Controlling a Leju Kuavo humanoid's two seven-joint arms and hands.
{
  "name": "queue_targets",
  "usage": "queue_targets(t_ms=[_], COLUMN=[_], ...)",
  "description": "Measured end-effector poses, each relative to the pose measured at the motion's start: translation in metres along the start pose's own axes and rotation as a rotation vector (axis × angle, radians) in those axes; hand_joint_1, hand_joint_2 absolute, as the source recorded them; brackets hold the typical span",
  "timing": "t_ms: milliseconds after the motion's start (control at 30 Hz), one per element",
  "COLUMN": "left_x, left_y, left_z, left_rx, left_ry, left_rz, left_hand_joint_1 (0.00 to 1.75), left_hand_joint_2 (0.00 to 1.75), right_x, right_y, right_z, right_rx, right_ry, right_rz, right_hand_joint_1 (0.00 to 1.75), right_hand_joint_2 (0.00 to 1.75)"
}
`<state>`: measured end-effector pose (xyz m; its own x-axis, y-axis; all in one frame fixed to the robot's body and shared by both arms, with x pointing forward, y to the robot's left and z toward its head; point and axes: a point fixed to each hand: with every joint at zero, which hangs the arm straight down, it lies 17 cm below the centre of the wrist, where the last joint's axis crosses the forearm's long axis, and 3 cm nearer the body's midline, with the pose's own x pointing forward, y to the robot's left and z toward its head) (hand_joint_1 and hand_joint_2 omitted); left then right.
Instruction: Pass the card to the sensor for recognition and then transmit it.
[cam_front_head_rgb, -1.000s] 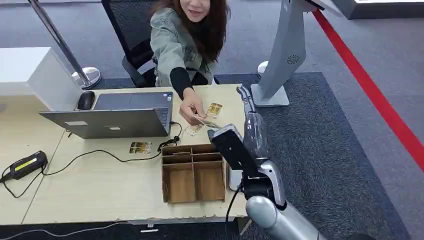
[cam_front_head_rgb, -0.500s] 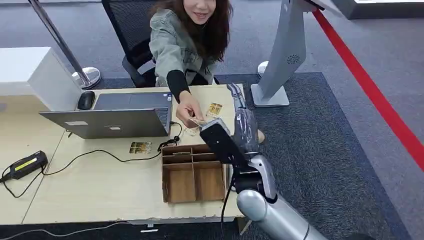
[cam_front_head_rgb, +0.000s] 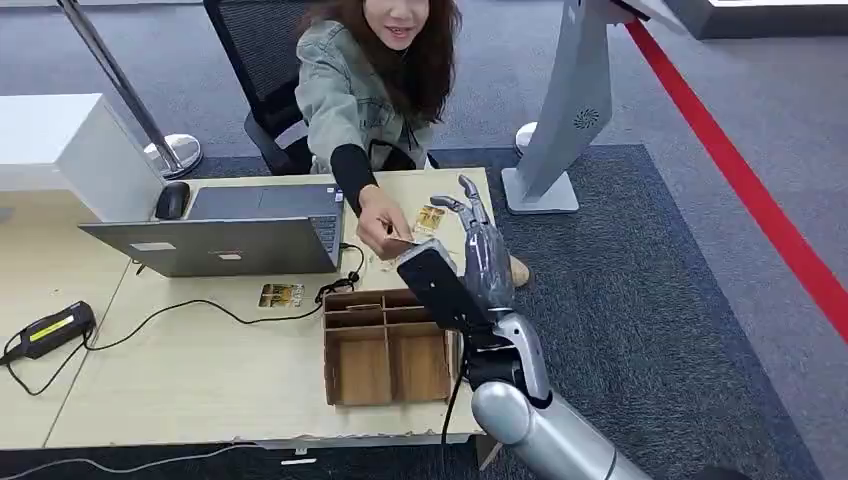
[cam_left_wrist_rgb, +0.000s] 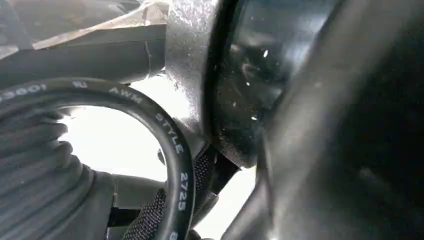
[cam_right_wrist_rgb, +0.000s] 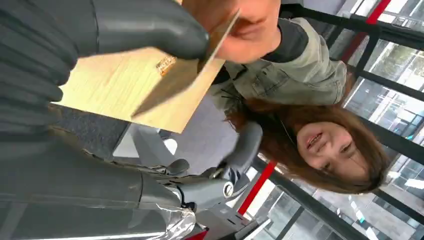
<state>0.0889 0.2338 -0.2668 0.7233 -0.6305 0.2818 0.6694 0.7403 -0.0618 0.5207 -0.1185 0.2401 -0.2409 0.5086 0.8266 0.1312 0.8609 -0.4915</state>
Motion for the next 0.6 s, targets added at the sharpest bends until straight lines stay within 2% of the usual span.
queue_targets(t_ms=[600], left_x=[0.0005], left_y=[0.0005], left_z=[0.0000], left_rx=[0.001], left_ry=[-0.001], left_rz=[-0.005], left_hand_joint_1=[0.00], left_hand_joint_2=[1.75], right_x=[-0.0052], right_y=[0.0038], right_z=[0.0013], right_rx=[0.018], right_ry=[0.011], right_rz=[0.010], right_hand_joint_1=[1.75], right_hand_joint_2=[1.75])
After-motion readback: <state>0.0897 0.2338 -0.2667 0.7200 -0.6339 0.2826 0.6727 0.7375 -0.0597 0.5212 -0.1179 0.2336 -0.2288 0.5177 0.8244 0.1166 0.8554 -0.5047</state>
